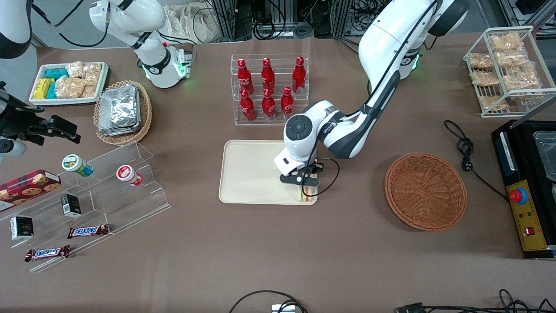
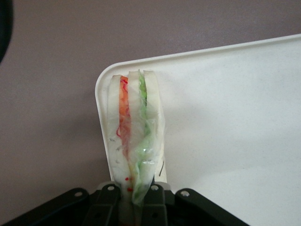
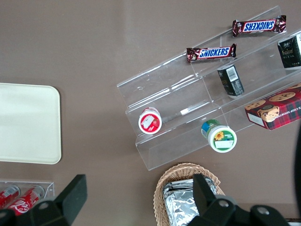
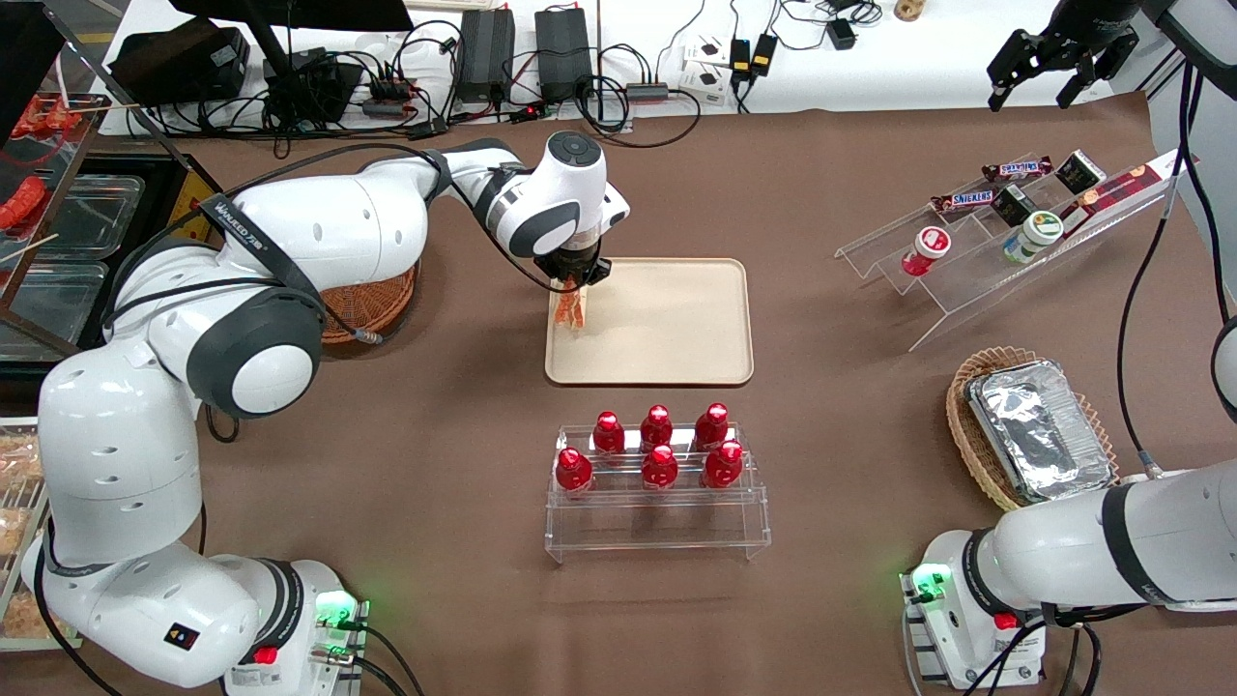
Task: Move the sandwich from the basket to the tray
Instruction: 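Lower the sandwich onto the tray and open the left gripper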
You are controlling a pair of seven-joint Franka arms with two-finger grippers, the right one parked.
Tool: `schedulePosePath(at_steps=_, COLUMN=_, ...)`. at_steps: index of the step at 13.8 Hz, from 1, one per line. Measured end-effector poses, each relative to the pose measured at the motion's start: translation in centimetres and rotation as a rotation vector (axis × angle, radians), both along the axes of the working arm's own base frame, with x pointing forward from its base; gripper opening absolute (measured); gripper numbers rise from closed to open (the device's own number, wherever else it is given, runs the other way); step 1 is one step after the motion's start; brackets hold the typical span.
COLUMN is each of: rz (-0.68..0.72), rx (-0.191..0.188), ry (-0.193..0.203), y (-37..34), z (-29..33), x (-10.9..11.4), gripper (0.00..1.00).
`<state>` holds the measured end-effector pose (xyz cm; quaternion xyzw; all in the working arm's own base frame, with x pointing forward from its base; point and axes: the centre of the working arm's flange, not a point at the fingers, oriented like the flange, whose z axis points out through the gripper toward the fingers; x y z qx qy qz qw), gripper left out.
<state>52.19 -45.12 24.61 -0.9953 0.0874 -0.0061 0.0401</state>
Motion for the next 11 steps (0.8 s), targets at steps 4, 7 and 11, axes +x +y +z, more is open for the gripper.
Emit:
schedulePosePath(at_steps=4, rz=0.01, rx=-0.025, ry=-0.035, y=0.5, z=-0.4, x=0.8, gripper=0.55)
schedulePosePath(at_steps=7, rz=0.031, rx=-0.038, ry=-0.068, y=1.2, z=1.4, x=1.8, gripper=0.84)
schedulePosePath(at_steps=11, rz=0.098, rx=-0.108, ry=-0.1, y=2.8, z=7.3, x=3.4, gripper=1.0)
